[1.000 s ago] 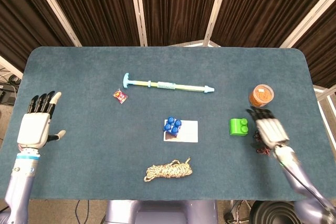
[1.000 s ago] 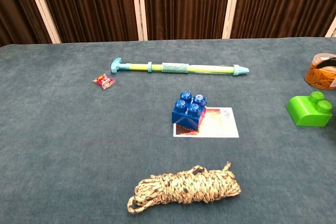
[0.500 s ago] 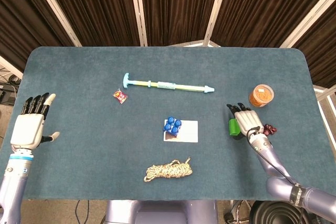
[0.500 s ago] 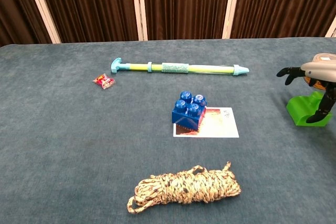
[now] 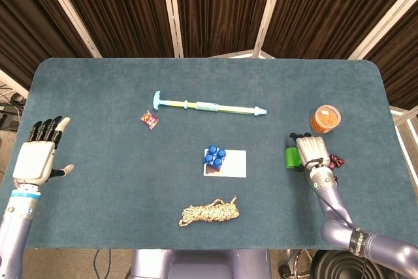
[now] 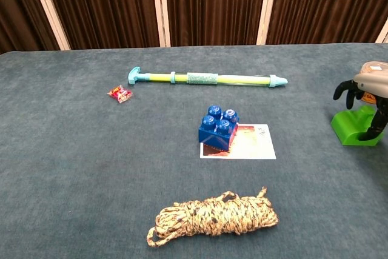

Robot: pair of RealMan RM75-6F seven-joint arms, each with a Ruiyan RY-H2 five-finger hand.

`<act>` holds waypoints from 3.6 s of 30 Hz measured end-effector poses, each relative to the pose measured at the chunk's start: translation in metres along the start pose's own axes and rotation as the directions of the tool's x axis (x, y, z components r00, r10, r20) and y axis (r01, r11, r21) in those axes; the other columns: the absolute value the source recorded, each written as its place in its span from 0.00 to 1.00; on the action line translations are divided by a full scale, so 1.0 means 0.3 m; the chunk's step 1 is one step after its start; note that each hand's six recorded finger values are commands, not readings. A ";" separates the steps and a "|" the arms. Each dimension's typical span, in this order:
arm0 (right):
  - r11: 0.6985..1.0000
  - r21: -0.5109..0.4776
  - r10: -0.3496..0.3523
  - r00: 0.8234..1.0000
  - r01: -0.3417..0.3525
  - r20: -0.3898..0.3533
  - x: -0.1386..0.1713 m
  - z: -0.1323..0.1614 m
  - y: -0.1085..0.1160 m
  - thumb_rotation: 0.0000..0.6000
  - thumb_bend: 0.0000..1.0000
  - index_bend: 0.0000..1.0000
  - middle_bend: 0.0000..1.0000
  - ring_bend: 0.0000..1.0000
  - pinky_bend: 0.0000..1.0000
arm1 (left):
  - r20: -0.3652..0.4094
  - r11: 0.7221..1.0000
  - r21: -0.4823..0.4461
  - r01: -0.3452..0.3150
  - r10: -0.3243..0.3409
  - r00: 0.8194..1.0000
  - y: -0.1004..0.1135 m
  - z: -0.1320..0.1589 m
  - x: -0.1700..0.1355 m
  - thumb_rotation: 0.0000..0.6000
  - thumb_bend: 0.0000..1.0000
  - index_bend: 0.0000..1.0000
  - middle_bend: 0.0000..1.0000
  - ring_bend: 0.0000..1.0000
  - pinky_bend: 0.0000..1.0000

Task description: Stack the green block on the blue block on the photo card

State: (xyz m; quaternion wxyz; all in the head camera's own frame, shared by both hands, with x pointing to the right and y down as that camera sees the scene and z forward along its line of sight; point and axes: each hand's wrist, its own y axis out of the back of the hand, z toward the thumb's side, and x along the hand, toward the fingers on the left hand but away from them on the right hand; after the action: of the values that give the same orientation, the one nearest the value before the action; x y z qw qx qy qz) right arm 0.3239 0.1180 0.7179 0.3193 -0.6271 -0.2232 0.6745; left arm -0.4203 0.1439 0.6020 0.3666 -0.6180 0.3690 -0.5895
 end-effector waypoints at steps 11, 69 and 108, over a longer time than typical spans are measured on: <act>0.999 0.029 0.026 1.000 -0.026 0.008 -0.003 -0.018 -0.025 1.00 0.26 0.39 0.56 0.45 0.58 | 0.015 1.000 0.013 0.006 -0.007 1.000 -0.002 0.014 0.013 1.00 0.00 0.00 0.00 0.00 0.00; 0.868 0.203 -0.031 0.457 0.454 -0.889 -0.033 0.730 0.324 1.00 0.87 0.48 0.62 0.52 0.56 | -0.086 0.996 -0.004 0.088 -0.088 0.992 -0.033 -0.092 0.066 1.00 0.00 0.00 0.00 0.00 0.00; 0.825 0.332 0.040 0.539 0.457 -0.841 -0.066 0.759 0.216 1.00 0.10 0.11 0.22 0.19 0.33 | -0.091 0.996 -0.011 0.092 -0.093 0.991 -0.030 -0.107 0.077 1.00 0.00 0.00 0.00 0.00 0.00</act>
State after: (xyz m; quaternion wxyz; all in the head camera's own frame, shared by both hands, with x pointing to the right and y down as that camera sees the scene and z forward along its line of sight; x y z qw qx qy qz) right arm 0.0892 0.0813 0.7122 0.6224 -0.7230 0.0643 0.2927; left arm -0.4514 0.1269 0.6217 0.3193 -0.6082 0.3584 -0.6323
